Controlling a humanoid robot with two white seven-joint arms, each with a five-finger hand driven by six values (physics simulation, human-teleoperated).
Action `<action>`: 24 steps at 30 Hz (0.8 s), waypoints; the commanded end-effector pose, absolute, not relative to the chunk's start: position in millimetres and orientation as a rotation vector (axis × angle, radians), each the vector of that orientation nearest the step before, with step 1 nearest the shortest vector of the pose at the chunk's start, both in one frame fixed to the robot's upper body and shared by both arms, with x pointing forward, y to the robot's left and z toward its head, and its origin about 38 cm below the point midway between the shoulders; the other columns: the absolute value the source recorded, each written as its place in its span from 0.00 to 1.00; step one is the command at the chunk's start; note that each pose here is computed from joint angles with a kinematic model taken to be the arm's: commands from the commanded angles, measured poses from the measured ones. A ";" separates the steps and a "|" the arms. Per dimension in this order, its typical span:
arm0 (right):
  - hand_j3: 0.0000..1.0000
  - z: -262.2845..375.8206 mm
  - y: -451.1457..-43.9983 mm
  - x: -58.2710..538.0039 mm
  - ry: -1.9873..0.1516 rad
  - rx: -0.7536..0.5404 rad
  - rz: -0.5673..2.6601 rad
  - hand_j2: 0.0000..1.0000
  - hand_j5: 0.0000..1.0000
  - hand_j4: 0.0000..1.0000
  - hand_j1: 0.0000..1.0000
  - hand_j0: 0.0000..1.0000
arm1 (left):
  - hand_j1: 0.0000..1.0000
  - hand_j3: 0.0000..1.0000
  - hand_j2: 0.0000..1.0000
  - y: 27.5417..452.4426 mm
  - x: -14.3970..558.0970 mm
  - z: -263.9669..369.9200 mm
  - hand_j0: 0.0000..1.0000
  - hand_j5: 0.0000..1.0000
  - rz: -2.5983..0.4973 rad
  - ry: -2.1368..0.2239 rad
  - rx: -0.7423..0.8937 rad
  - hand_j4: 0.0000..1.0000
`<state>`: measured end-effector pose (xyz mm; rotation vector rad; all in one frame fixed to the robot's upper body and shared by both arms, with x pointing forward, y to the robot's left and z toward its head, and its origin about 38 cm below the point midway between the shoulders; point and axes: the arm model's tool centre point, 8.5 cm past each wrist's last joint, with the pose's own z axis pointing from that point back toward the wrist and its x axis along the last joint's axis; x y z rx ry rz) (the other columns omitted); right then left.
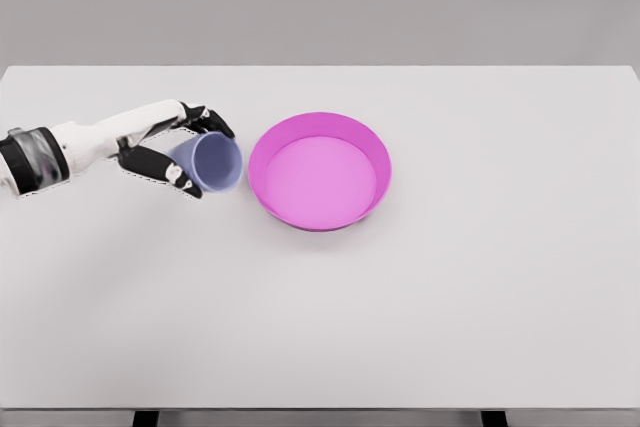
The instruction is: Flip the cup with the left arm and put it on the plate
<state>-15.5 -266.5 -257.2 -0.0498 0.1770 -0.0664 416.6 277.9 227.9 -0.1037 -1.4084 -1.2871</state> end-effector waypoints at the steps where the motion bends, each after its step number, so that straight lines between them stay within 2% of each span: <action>1: 1.00 -257.2 -266.5 -15.6 0.177 -0.050 -0.066 1.00 1.00 1.00 1.00 1.00 | 0.62 0.62 0.62 276.3 416.9 230.6 0.62 0.62 -1.256 -1.422 -0.144 0.62; 9: 1.00 -257.2 -266.5 -15.6 0.177 -0.050 -0.066 1.00 1.00 1.00 1.00 1.00 | 0.61 0.61 0.61 271.2 422.9 259.0 0.61 0.61 -1.123 -1.491 -0.311 0.61; 24: 1.00 -257.2 -266.5 -15.6 0.177 -0.050 -0.066 1.00 1.00 1.00 1.00 1.00 | 0.63 0.63 0.63 202.5 433.7 248.2 0.63 0.63 -0.976 -1.554 -0.623 0.63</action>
